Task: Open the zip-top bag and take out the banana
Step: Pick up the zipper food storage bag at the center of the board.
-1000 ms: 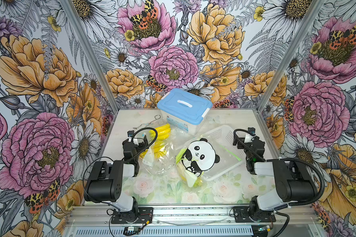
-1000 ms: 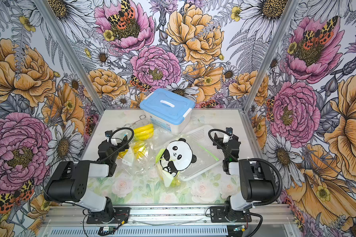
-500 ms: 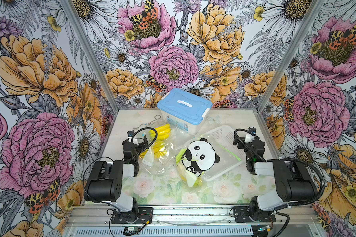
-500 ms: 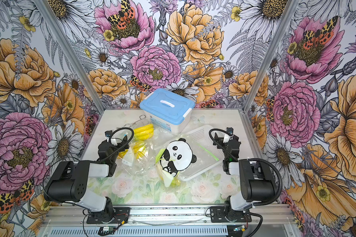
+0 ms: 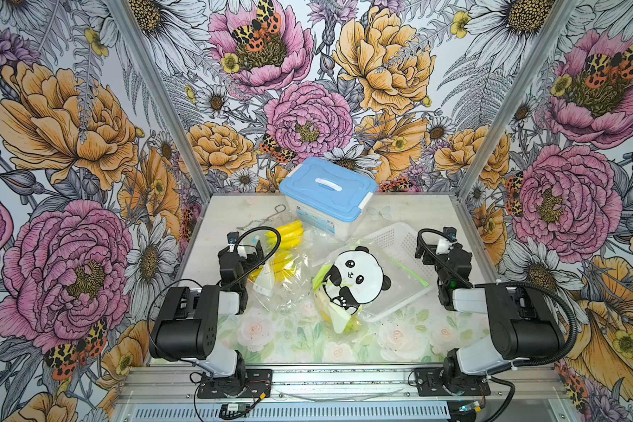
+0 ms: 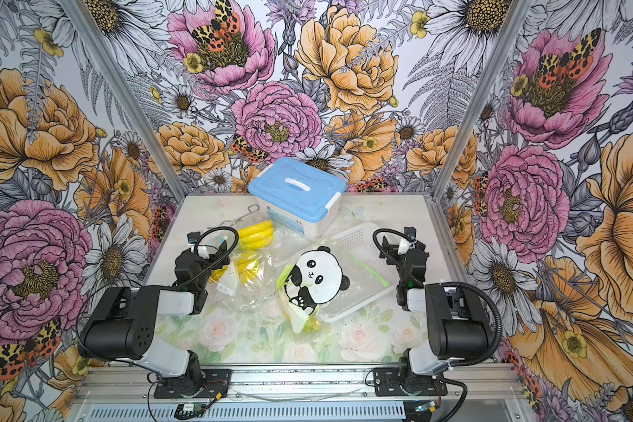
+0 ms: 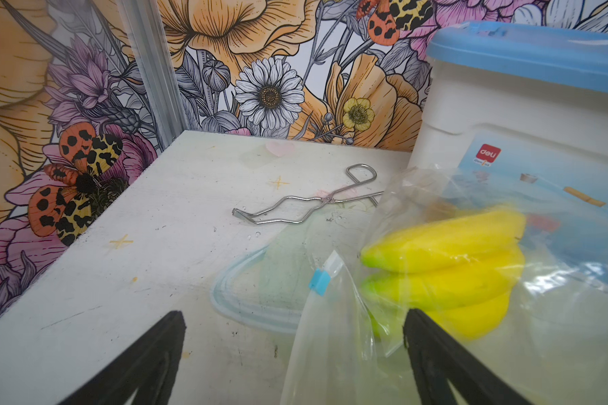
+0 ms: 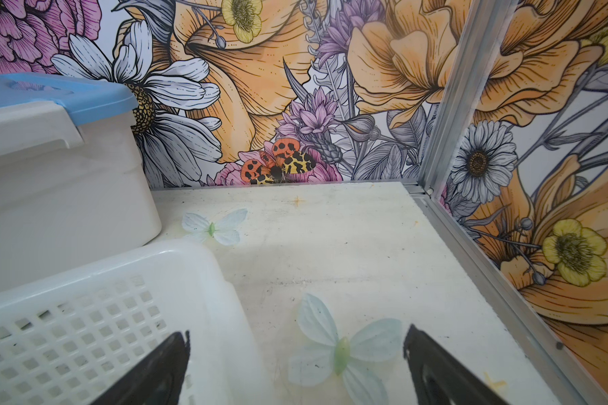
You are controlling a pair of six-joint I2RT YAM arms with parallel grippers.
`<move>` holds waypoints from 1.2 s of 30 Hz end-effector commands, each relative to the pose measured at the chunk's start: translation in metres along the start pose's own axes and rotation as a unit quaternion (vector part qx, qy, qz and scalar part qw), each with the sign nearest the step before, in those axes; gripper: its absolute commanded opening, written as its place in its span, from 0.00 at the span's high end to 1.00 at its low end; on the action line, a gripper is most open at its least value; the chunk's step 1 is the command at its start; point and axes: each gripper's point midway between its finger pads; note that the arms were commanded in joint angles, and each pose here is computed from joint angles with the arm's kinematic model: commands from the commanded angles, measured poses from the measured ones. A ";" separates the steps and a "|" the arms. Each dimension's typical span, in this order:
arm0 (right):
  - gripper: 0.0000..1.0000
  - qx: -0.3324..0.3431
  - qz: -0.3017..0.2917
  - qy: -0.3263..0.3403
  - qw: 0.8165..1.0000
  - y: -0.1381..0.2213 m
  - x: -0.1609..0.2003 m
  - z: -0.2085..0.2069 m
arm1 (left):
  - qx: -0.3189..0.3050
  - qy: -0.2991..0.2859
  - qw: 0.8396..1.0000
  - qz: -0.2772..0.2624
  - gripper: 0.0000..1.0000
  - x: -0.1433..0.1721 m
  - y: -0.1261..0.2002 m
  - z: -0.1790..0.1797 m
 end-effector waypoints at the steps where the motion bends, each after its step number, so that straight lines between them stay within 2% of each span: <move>1: 0.01 0.014 0.032 -0.011 0.999 0.002 0.014 -0.006 | 0.004 -0.002 1.000 -0.010 0.01 -0.009 -0.003 -0.001; 3: 0.01 0.018 0.035 -0.012 0.999 0.004 0.008 -0.006 | -0.003 -0.007 1.000 -0.013 0.01 -0.010 -0.002 -0.002; 7: 0.01 0.063 0.034 -0.024 0.997 0.015 -0.014 -0.019 | -0.059 -0.016 0.998 -0.005 0.01 -0.025 0.003 0.006; 8: 0.00 0.083 0.038 -0.039 0.995 0.018 -0.020 -0.025 | -0.088 -0.016 0.996 0.013 0.01 -0.030 0.004 0.013; 10: 0.01 0.118 0.056 -0.070 0.989 0.022 -0.034 -0.035 | -0.108 -0.003 0.993 0.048 0.01 -0.044 0.006 0.018; 13: 0.01 0.129 0.096 -0.094 0.982 0.024 -0.054 -0.035 | -0.110 0.014 0.984 0.139 0.01 -0.058 0.011 0.014; 16: 0.01 0.131 0.127 -0.117 0.976 0.025 -0.081 -0.031 | -0.089 0.040 0.974 0.203 0.01 -0.073 0.017 0.002; 18: 0.00 0.099 0.133 -0.139 0.976 0.025 -0.101 -0.019 | -0.052 0.058 0.972 0.220 0.01 -0.078 0.023 -0.016; 22: 0.02 0.022 0.156 -0.194 0.968 0.028 -0.123 0.014 | 0.012 0.079 0.972 0.220 0.01 -0.098 0.038 -0.047; 27: 0.05 -0.079 0.238 -0.240 0.938 0.038 -0.115 0.063 | 0.078 0.117 0.961 0.239 0.01 -0.114 0.050 -0.076; 32: 0.06 -0.154 0.308 -0.251 0.905 0.058 -0.108 0.110 | 0.143 0.149 0.943 0.260 0.01 -0.120 0.059 -0.108; 36: 0.07 -0.187 0.355 -0.258 0.879 0.070 -0.091 0.134 | 0.183 0.139 0.932 0.280 0.01 -0.120 0.069 -0.139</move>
Point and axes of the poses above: each gripper's point midway between its finger pads, its own y axis back along the fingers, its own z axis along the line the jaws close on, x = y × z, and after that the axes turned 2 degrees about -y, right-handed
